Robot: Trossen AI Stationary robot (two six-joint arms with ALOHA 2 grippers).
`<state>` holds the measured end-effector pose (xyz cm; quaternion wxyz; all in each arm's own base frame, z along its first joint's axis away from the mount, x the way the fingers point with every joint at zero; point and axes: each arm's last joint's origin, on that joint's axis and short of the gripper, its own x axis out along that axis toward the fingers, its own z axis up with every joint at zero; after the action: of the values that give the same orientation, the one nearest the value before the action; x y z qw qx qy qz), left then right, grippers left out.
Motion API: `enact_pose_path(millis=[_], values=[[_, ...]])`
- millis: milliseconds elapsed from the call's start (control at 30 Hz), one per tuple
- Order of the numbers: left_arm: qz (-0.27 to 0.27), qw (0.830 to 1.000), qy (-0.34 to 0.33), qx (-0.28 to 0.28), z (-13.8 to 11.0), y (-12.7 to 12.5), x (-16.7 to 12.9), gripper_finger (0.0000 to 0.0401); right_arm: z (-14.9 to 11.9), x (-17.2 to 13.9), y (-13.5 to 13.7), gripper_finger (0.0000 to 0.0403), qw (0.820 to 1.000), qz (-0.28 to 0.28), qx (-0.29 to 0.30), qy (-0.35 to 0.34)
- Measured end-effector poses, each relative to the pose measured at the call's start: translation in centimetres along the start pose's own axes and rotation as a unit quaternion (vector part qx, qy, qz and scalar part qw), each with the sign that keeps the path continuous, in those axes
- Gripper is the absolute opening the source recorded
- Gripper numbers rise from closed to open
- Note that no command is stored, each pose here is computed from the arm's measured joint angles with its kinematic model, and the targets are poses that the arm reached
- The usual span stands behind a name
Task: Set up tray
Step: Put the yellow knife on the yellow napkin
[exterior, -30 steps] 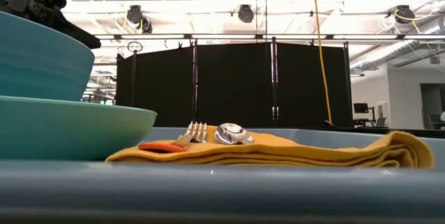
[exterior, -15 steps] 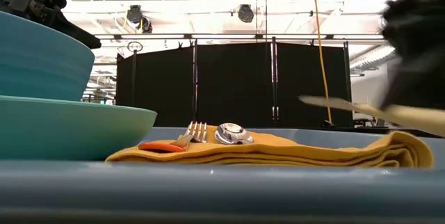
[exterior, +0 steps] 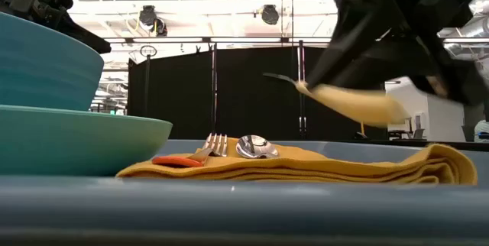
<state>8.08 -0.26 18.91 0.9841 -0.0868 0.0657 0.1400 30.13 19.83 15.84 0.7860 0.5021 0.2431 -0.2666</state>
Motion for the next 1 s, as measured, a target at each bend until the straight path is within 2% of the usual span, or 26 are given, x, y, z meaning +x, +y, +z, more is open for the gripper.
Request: enact_pose_path(millis=[133,267,433,533,767,1000], values=[[0.000,1.000,0.000,0.000,0.0,0.0,0.0,0.0067,0.9,-0.5,2.5,0.0036,0.991,-0.111,-0.078,0.015],[-0.001,1.000,0.000,0.000,0.0,0.0,0.0,0.0067,1.2,-0.7,4.3,0.0036,0.984,-0.149,-0.097,0.006],[-0.001,1.000,0.000,-0.004,0.0,0.0,0.0,0.0067,-0.2,1.2,3.0,0.0036,0.974,-0.207,-0.089,0.009],[-0.001,1.000,0.000,-0.005,0.0,0.0,0.0,0.0067,-0.4,1.2,2.5,0.0036,0.971,-0.226,-0.076,-0.003],[-0.003,1.000,0.000,-0.007,0.0,0.0,0.0,0.0067,-0.2,0.4,2.8,0.0036,0.971,-0.235,-0.052,-0.012],[-0.002,1.000,0.000,-0.007,0.0,0.0,0.0,0.0067,-1.8,0.6,4.9,0.0036,0.991,-0.128,0.021,0.023]])
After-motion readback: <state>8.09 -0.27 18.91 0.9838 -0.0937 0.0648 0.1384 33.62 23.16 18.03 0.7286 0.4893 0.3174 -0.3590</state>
